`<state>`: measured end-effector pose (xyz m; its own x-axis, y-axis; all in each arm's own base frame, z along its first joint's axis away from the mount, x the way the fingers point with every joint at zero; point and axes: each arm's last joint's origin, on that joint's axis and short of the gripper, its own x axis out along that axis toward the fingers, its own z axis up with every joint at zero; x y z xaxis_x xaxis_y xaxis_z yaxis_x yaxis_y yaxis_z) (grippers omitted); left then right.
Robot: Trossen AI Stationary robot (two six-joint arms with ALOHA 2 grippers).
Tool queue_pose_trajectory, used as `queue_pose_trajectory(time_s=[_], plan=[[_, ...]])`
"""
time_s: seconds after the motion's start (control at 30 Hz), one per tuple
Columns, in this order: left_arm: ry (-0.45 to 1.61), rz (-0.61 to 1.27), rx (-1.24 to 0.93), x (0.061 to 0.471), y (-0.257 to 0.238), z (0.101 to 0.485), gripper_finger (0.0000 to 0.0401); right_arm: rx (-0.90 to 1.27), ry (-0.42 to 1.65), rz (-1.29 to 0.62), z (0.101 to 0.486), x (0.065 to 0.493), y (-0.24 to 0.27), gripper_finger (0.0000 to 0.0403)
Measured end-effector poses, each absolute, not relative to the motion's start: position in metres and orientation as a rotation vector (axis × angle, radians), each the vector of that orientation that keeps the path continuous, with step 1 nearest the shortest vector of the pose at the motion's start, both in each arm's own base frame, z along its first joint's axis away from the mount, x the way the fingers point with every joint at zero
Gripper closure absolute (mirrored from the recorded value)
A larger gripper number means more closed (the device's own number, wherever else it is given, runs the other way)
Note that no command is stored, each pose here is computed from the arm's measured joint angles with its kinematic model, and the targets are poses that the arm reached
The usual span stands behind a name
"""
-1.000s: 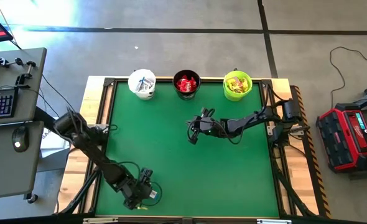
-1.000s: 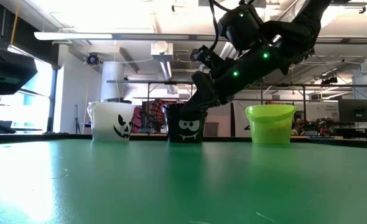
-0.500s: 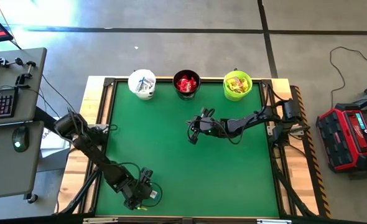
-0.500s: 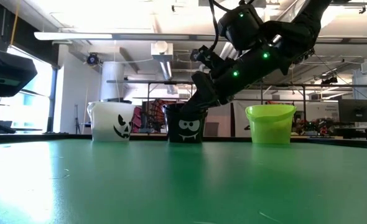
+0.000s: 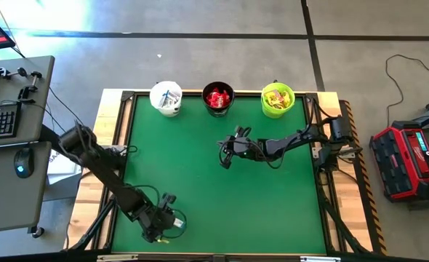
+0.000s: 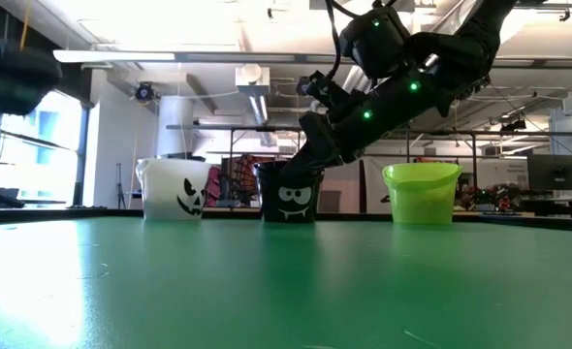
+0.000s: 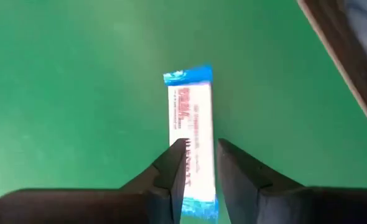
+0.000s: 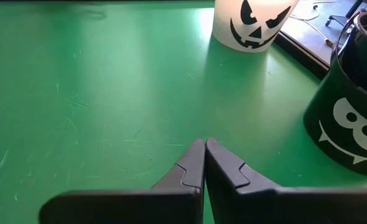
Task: Sort candy by brand, put in halloween buckets
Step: Put the white chocolate bar into the white bucket
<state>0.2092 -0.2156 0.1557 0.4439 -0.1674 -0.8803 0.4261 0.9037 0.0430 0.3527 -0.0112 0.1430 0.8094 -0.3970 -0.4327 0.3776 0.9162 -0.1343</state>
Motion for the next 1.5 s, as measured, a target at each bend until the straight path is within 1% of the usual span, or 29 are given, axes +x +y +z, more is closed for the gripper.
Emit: queue_pose_trajectory(time_s=[0.27,0.37,0.47,0.63,0.83,1.17,1.3,1.5], plan=[[0.971,-0.293,0.231,0.206,-0.199,0.188,0.0343,-0.047,0.473,-0.413,0.143,0.353,-0.011,0.0403],[0.964,-0.294,0.214,0.208,-0.199,0.188,0.0352,-0.057,0.475,-0.409,0.143,0.353,-0.011,0.0403],[0.963,-0.313,0.245,0.213,-0.203,0.180,0.0351,-0.059,0.475,-0.407,0.143,0.353,-0.010,0.0403],[0.944,-0.331,0.297,0.226,-0.202,0.168,0.0320,-0.072,0.479,-0.395,0.143,0.353,-0.007,0.0403],[1.012,-0.375,0.138,0.236,-0.197,0.164,0.0269,-0.077,0.500,-0.384,0.141,0.352,-0.004,0.0403],[1.046,-0.399,0.162,0.234,-0.207,0.147,0.0194,-0.082,0.523,-0.382,0.139,0.351,-0.004,0.0403],[1.073,-0.384,0.209,0.231,-0.211,0.138,0.0178,-0.082,0.523,-0.382,0.139,0.351,-0.004,0.0403],[1.089,-0.335,0.323,0.225,-0.209,0.134,0.0176,-0.082,0.523,-0.383,0.139,0.351,-0.004,0.0403]])
